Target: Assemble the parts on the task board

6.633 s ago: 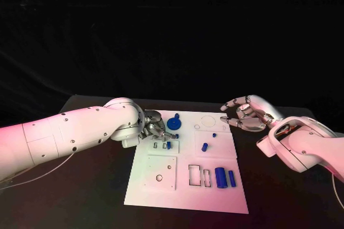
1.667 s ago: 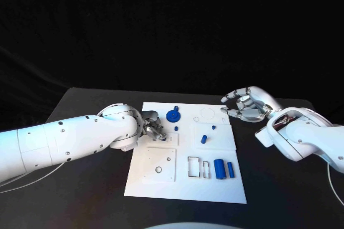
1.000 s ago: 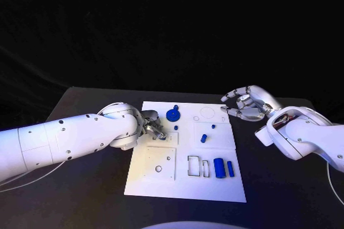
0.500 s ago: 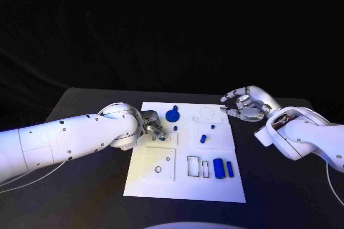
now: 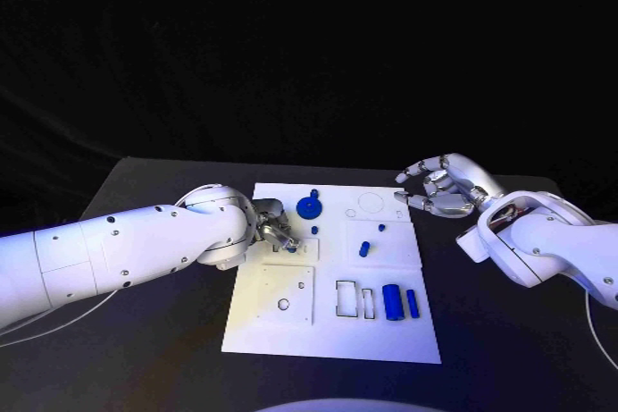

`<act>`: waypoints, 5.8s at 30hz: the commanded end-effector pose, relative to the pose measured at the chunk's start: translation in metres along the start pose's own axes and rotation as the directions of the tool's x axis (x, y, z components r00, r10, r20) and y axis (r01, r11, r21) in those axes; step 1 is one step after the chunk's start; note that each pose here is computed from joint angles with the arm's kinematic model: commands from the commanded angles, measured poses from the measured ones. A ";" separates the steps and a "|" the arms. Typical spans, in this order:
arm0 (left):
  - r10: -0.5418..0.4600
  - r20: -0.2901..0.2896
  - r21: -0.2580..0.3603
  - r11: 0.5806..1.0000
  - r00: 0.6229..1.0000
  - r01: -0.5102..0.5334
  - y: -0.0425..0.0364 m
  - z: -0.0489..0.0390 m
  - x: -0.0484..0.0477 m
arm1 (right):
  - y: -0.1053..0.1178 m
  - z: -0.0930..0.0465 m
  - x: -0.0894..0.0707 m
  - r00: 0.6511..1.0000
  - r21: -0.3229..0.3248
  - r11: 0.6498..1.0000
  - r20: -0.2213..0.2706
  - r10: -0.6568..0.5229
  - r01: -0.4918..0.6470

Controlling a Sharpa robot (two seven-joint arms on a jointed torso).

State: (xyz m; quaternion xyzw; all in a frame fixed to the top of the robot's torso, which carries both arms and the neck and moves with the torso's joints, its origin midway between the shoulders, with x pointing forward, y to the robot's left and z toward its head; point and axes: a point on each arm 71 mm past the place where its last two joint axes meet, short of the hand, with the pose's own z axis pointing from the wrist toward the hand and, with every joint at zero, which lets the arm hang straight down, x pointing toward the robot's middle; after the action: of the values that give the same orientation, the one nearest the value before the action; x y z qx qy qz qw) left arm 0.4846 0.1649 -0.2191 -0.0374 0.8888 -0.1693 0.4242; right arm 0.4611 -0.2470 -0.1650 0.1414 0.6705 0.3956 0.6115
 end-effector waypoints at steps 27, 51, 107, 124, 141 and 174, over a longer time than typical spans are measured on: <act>-0.011 -0.008 -0.003 1.000 1.000 0.011 0.0021 -0.0015 -0.0001 | -0.001 0.000 -0.001 1.000 -0.007 1.000 0.005 -0.002 0.002; -0.096 0.022 -0.008 0.995 0.995 0.097 0.0137 -0.0196 -0.0634 | -0.005 0.001 -0.001 1.000 0.004 1.000 0.011 -0.005 0.005; 0.037 -0.038 -0.140 0.989 0.999 -0.042 0.0248 0.0260 -0.0795 | -0.004 0.004 0.003 1.000 0.002 1.000 0.001 -0.004 0.004; 0.002 -0.053 -0.138 0.990 0.999 -0.009 0.0253 0.0298 -0.0745 | -0.003 0.004 0.003 1.000 0.001 1.000 0.000 -0.004 0.004; -0.119 -0.025 -0.125 0.985 0.993 0.115 0.0311 0.0269 -0.0754 | -0.004 0.004 0.003 1.000 0.000 1.000 0.002 -0.005 0.005; -0.157 0.075 -0.011 0.987 0.985 0.158 0.0299 -0.0163 -0.0283 | -0.005 0.003 0.003 1.000 0.002 1.000 0.000 -0.005 0.005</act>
State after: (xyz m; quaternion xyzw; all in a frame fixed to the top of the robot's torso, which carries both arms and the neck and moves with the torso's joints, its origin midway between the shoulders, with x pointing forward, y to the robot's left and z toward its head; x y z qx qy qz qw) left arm 0.4917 0.2059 -0.2014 -0.1292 0.8793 -0.1924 0.4162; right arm 0.4657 -0.2485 -0.1705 0.1465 0.6703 0.3898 0.6143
